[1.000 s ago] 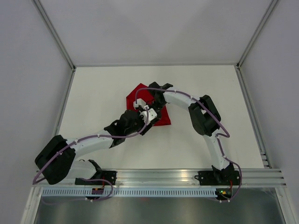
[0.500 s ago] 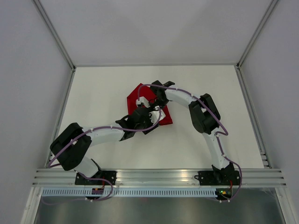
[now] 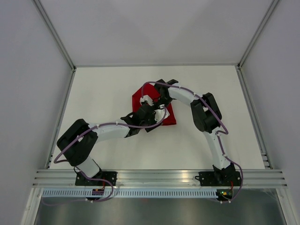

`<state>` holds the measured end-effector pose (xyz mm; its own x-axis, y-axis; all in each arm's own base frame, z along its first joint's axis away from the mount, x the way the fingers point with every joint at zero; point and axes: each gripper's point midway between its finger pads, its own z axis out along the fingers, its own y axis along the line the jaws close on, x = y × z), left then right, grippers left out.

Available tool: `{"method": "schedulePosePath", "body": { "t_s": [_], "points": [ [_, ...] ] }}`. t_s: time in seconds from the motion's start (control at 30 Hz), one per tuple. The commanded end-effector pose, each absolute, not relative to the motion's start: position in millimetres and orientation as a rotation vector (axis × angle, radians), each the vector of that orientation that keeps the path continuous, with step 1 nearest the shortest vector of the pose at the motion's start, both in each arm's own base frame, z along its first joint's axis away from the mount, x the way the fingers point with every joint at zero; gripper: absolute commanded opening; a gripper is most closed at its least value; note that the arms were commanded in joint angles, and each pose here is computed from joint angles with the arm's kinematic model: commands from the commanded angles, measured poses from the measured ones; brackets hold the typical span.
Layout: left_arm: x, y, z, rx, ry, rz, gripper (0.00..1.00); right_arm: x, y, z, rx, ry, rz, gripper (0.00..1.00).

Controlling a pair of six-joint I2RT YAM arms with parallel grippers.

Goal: Fold the napkin, place the utensils inside, and roll it up
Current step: Roll the napkin with the utensil

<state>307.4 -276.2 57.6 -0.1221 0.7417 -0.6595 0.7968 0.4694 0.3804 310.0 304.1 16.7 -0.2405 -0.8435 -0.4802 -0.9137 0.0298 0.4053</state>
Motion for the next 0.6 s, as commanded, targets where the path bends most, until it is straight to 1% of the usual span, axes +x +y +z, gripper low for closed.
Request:
{"method": "schedulePosePath", "body": {
  "t_s": [0.0,0.2,0.4,0.57],
  "points": [
    [299,-281,45,1.389,1.887,-0.109,0.64,291,262,-44,-2.09,2.308,0.848,0.03],
    [304,-292,53,1.39,1.86,-0.142,0.65,298,246,-41,-2.055,2.329,0.851,0.02],
    [311,-304,68,1.333,1.813,-0.192,0.68,298,233,-41,-2.043,2.338,0.85,0.01],
    [310,-315,77,1.325,1.771,-0.272,0.68,298,222,-42,-2.039,2.343,0.847,0.01]
  ]
}}
